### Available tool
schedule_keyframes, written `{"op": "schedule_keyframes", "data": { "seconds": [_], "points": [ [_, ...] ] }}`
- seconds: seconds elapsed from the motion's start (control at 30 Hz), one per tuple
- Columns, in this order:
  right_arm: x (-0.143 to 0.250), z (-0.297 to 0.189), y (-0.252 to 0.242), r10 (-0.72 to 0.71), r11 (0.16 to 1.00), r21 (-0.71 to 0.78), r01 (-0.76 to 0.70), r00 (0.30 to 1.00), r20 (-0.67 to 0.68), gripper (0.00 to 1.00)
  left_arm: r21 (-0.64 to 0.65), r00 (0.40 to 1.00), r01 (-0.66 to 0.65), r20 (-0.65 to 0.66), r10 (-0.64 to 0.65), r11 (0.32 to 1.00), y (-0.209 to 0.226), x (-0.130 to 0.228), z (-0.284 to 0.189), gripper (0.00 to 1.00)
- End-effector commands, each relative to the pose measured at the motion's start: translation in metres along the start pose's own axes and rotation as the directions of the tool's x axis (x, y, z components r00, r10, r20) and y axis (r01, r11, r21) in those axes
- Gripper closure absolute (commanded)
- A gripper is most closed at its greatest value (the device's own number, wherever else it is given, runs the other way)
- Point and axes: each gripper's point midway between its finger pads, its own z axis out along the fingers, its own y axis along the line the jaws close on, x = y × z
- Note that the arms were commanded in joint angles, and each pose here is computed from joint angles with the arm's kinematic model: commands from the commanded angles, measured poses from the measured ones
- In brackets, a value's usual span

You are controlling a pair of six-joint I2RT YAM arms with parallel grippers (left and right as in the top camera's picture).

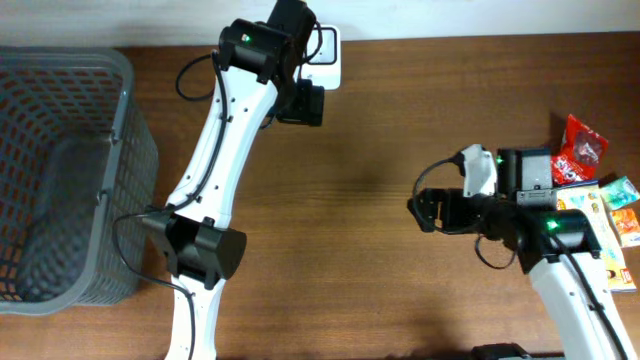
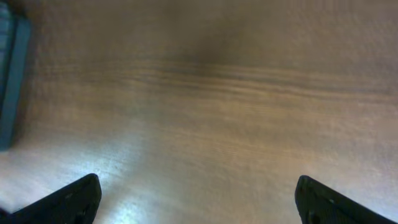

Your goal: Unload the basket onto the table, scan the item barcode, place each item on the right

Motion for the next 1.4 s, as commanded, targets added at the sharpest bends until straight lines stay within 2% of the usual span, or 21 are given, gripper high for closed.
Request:
{"op": "schedule_keyframes", "data": {
  "seconds": [0.0,0.1,0.2,0.3,0.43,0.6,0.7,0.8,1.0,1.13,1.23,1.37],
  "points": [
    [0.001,0.001,-0.007,-0.003,0.999,0.044,0.003,1.000,0.005,0.02,-0.010,1.000,0.012,-0.003,-0.012,1.000,0.003,-0.001,0.003,0.01],
    [-0.001,-0.004,-0.009,-0.012,0.998,0.067,0.010,1.000,0.026,0.02,-0.010,1.000,0.012,-0.003,-0.012,1.000,0.002,-0.001,0.003,0.01],
    [-0.003,-0.025,-0.005,-0.075,0.995,0.083,0.063,0.985,0.153,0.01,-0.010,1.000,0.012,-0.003,-0.012,1.000,0.003,-0.001,0.003,0.01],
    [0.002,-0.049,0.005,-0.178,0.984,0.081,0.158,0.891,0.418,0.01,-0.010,1.000,0.012,-0.003,-0.012,1.000,0.003,-0.001,0.003,0.01],
    [0.019,-0.056,0.006,-0.232,0.971,0.091,0.222,0.778,0.583,0.01,-0.010,1.000,0.012,-0.003,-0.012,1.000,0.003,-0.001,0.003,0.01],
    [0.028,-0.055,0.003,-0.273,0.954,0.123,0.272,0.634,0.724,0.02,-0.010,1.000,0.012,-0.003,-0.012,1.000,0.003,-0.001,0.003,0.01],
    [0.020,-0.059,-0.003,-0.293,0.946,0.171,0.275,0.503,0.813,0.01,-0.010,1.000,0.013,-0.003,-0.013,1.000,0.003,-0.001,0.003,0.01],
    [0.017,-0.060,-0.014,-0.297,0.950,0.211,0.232,0.448,0.843,0.01,-0.010,1.000,0.012,-0.003,-0.012,1.000,0.003,-0.001,0.003,0.01],
    [0.016,-0.057,-0.044,-0.295,0.954,0.285,0.092,0.452,0.842,0.01,-0.010,1.000,0.013,-0.003,-0.013,1.000,0.003,-0.001,0.003,0.01],
    [0.017,-0.054,-0.054,-0.295,0.951,0.306,0.052,0.455,0.840,0.02,-0.010,1.000,0.012,-0.003,-0.012,1.000,0.003,-0.001,0.003,0.01],
    [0.030,-0.034,-0.069,-0.284,0.944,0.328,0.019,0.550,0.786,0.02,-0.010,1.000,0.013,-0.003,-0.013,1.000,0.003,-0.001,0.003,0.01],
    [0.032,-0.032,-0.068,-0.353,0.922,0.381,0.069,0.553,0.754,0.01,-0.010,1.000,0.013,-0.003,-0.013,1.000,0.003,-0.001,0.003,0.01]
  ]
}}
